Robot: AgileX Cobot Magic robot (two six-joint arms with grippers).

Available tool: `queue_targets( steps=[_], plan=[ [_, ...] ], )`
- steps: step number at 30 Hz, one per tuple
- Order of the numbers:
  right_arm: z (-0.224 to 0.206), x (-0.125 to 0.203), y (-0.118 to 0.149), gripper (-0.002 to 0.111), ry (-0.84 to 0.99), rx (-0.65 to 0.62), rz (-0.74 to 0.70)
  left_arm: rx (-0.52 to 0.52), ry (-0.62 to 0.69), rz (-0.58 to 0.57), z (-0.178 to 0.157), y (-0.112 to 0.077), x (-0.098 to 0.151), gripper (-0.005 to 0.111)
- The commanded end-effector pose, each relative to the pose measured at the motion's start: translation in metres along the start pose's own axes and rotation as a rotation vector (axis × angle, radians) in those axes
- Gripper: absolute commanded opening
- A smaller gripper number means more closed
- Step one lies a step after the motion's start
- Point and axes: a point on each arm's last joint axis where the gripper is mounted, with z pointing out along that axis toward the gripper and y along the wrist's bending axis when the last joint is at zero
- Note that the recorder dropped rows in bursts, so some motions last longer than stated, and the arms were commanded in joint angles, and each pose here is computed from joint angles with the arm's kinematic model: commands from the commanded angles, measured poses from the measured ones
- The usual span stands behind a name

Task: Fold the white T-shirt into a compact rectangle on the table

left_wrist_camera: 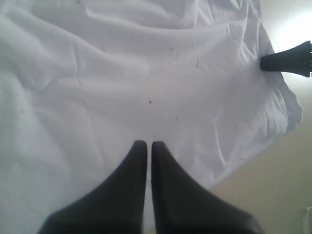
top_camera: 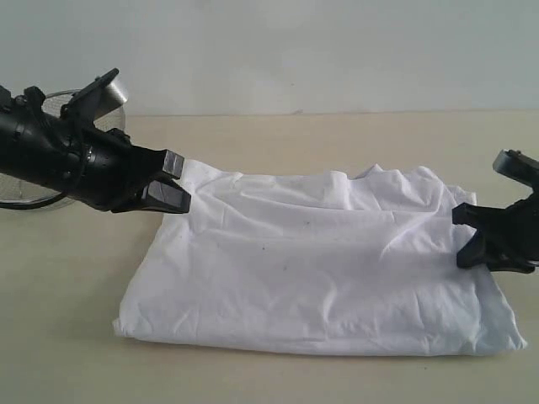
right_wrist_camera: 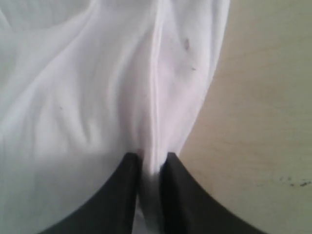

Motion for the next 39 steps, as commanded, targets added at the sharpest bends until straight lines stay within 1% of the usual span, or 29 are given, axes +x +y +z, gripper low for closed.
queue_targets(
  steps=[1, 10, 16, 21, 27, 28, 31, 32, 35, 36, 39],
  plan=[
    [0.012, 0.012, -0.009, 0.000, 0.061, 0.031, -0.019, -0.013, -0.016, 0.015, -0.002, 0.000, 0.000, 0.004],
    [-0.006, 0.005, 0.002, 0.000, -0.012, 0.001, -0.030, -0.019, -0.028, 0.021, -0.002, 0.000, -0.002, 0.004],
    [-0.010, 0.005, 0.006, 0.000, -0.019, -0.018, -0.042, -0.019, -0.028, 0.021, -0.002, 0.000, -0.002, 0.004],
    [-0.015, 0.001, 0.013, 0.000, -0.066, -0.063, -0.033, -0.019, -0.028, 0.021, -0.002, 0.000, -0.002, 0.004],
    [-0.032, -0.010, 0.030, 0.000, -0.104, -0.160, -0.084, -0.022, -0.031, 0.021, -0.002, 0.001, -0.002, 0.004],
    [-0.037, -0.016, 0.036, 0.000, -0.107, -0.201, -0.097, -0.022, -0.031, 0.021, -0.002, 0.001, -0.002, 0.004],
    [-0.039, -0.022, 0.052, 0.000, -0.111, -0.227, -0.142, -0.022, -0.031, 0.021, -0.002, 0.001, -0.002, 0.004],
    [-0.036, -0.021, 0.063, 0.000, -0.101, -0.240, -0.164, -0.022, -0.031, 0.021, -0.002, 0.001, -0.002, 0.004],
    [-0.028, -0.015, 0.085, 0.000, -0.074, -0.251, -0.215, -0.022, -0.030, 0.023, -0.002, 0.001, -0.002, 0.004],
    [-0.023, -0.011, 0.098, 0.000, -0.064, -0.265, -0.238, -0.022, -0.030, 0.023, -0.002, 0.001, -0.002, 0.004],
    [-0.015, -0.003, 0.125, 0.000, -0.055, -0.287, -0.290, -0.024, -0.029, 0.026, -0.002, 0.001, -0.002, 0.004]
  ],
)
